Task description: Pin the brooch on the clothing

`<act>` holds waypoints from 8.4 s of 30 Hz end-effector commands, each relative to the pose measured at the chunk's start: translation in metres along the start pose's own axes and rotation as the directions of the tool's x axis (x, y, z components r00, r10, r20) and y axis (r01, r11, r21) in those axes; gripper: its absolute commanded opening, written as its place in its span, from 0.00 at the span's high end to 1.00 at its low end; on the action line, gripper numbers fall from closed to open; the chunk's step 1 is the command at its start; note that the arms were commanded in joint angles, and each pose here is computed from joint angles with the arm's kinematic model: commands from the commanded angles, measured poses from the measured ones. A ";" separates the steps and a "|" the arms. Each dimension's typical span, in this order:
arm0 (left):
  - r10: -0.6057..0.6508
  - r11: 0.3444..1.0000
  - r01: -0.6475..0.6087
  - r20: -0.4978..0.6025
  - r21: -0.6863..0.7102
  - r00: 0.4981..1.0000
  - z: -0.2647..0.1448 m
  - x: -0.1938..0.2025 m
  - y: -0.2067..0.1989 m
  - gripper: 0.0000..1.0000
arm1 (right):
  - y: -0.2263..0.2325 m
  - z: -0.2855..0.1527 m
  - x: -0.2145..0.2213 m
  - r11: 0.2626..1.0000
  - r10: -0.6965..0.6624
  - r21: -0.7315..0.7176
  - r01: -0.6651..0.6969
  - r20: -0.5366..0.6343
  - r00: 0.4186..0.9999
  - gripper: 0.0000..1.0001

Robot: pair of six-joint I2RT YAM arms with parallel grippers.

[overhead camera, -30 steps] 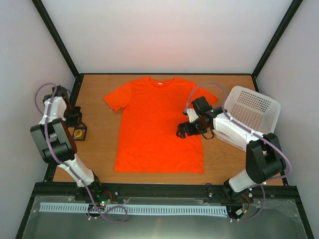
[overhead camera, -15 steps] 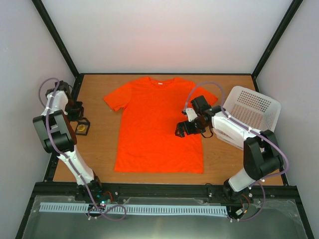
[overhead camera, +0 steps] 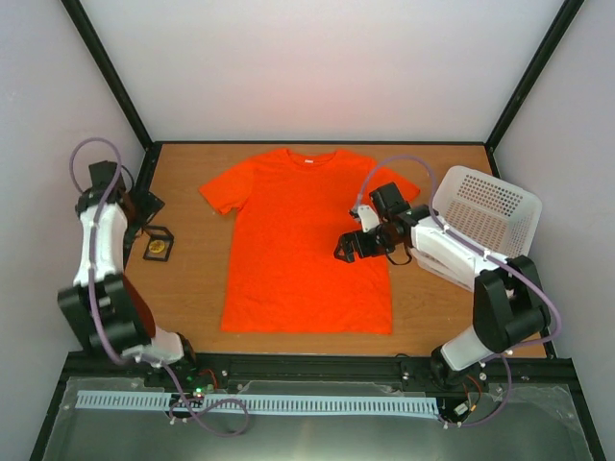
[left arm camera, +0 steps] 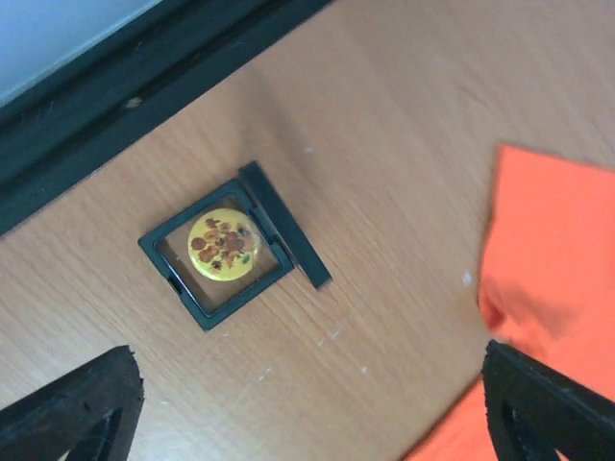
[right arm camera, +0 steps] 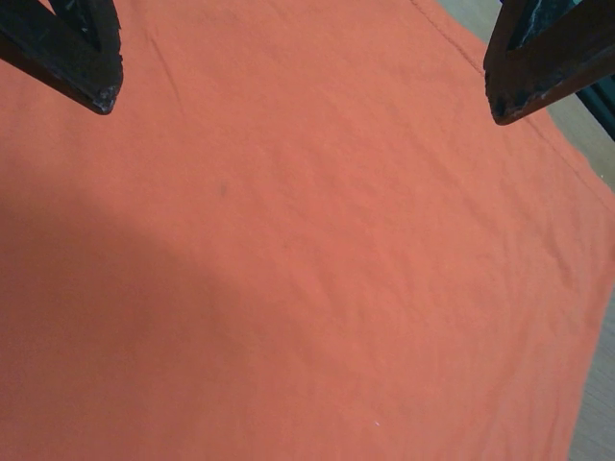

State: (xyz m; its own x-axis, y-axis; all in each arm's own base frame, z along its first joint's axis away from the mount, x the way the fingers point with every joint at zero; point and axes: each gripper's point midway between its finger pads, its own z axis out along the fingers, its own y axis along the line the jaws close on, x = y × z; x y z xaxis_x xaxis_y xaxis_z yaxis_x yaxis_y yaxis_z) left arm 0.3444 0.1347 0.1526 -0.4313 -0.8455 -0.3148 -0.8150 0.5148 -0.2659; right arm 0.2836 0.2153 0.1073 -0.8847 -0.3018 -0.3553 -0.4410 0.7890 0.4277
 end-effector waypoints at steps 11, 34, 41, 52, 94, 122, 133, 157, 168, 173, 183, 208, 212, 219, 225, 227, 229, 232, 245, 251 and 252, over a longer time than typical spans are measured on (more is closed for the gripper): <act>0.722 0.680 -0.731 0.117 0.055 0.681 0.019 0.037 0.010 0.25 | 0.026 -0.027 -0.002 0.994 -0.024 -0.103 0.036 0.113 0.993 0.00; 0.731 0.682 -0.731 0.015 0.026 0.683 0.085 0.027 0.037 0.16 | 0.021 -0.042 -0.001 0.997 -0.061 -0.037 0.068 0.161 0.985 0.00; 0.723 0.690 -0.723 0.003 0.029 0.691 0.100 0.020 0.035 0.19 | 0.019 -0.037 0.003 0.998 -0.054 -0.033 0.059 0.141 0.989 0.00; 0.722 0.689 -0.720 0.009 0.079 0.692 0.108 0.022 0.029 0.21 | 0.018 -0.031 0.002 0.998 -0.044 -0.042 0.050 0.120 0.992 0.00; 0.679 0.734 -0.676 -0.047 0.067 0.733 0.112 0.021 0.031 0.51 | 0.021 -0.041 0.001 0.997 -0.060 -0.035 0.066 0.156 0.986 0.00; 0.674 0.739 -0.664 -0.095 0.119 0.733 0.114 0.037 0.025 0.76 | 0.024 -0.050 -0.002 0.996 -0.077 -0.026 0.083 0.180 0.981 0.00; 0.684 0.729 -0.676 -0.060 0.108 0.727 0.110 0.021 0.014 0.78 | 0.023 -0.047 -0.002 0.997 -0.068 -0.033 0.075 0.179 0.981 0.00; 0.193 0.981 -0.192 -0.089 0.019 0.977 0.064 0.057 0.015 0.29 | 0.021 -0.038 -0.002 0.997 -0.052 -0.048 0.060 0.155 0.986 0.00; 0.129 0.964 -0.150 -0.105 -0.222 0.986 0.105 0.065 0.015 0.28 | 0.017 -0.037 0.001 0.998 -0.052 -0.028 0.056 0.143 0.988 0.00; 0.152 0.954 -0.171 -0.093 -0.245 0.984 0.116 0.056 0.012 0.30 | 0.017 -0.036 0.001 0.998 -0.050 -0.027 0.055 0.134 0.990 0.00; 0.192 0.939 -0.227 -0.155 -0.257 0.969 0.133 0.066 0.009 0.33 | 0.016 -0.033 0.002 0.998 -0.044 -0.032 0.048 0.123 0.991 0.00; 0.390 0.897 -0.427 -0.251 -0.112 0.886 0.102 0.129 -0.001 0.62 | 0.018 -0.037 0.001 0.998 -0.050 -0.030 0.054 0.140 0.989 0.00; 0.404 0.903 -0.426 -0.225 -0.054 0.887 0.086 0.125 -0.013 0.62 | 0.018 -0.038 0.000 0.998 -0.050 -0.029 0.054 0.143 0.988 0.00; 0.407 0.912 -0.410 -0.200 0.028 0.891 0.069 0.125 -0.028 0.56 | 0.018 -0.036 0.001 0.998 -0.047 -0.039 0.053 0.136 0.990 0.00; 0.677 0.736 -0.666 -0.148 0.123 0.721 0.056 0.112 -0.053 0.18 | 0.018 -0.036 0.005 0.998 -0.047 -0.035 0.052 0.128 0.991 0.00; 0.729 0.677 -0.732 -0.199 0.072 0.655 0.063 0.108 -0.042 0.15 | 0.017 -0.036 0.005 0.998 -0.046 -0.034 0.051 0.128 0.991 0.00; 0.769 0.626 -0.775 -0.242 0.093 0.592 0.072 0.114 -0.038 0.13 | 0.018 -0.036 0.005 0.998 -0.046 -0.037 0.051 0.127 0.991 0.00; 0.804 0.581 -0.800 -0.260 0.152 0.534 0.088 0.123 -0.041 0.12 | 0.018 -0.036 0.005 0.998 -0.046 -0.040 0.052 0.122 0.991 0.00; 0.759 0.628 -0.773 -0.290 0.089 0.583 0.111 0.118 -0.031 0.11 | 0.015 -0.038 0.010 0.999 -0.048 -0.014 0.050 0.117 0.992 0.00; 0.744 0.639 -0.765 -0.322 0.085 0.585 0.114 0.130 -0.017 0.11 | 0.015 -0.036 0.010 0.999 -0.045 -0.022 0.047 0.113 0.993 0.00; 0.740 0.643 -0.761 -0.327 0.089 0.587 0.115 0.132 -0.016 0.12 | 0.015 -0.036 0.010 0.999 -0.044 -0.024 0.047 0.112 0.993 0.00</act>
State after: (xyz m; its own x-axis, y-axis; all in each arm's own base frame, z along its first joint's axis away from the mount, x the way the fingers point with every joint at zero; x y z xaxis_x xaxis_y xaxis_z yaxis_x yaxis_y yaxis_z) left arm 0.3519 0.0304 0.0169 -0.9831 -0.1516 -0.1030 -0.1510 0.9884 -0.0135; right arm 0.2611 0.2060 0.1333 -0.8540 -0.2748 -0.4418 -0.4723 0.7656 0.4368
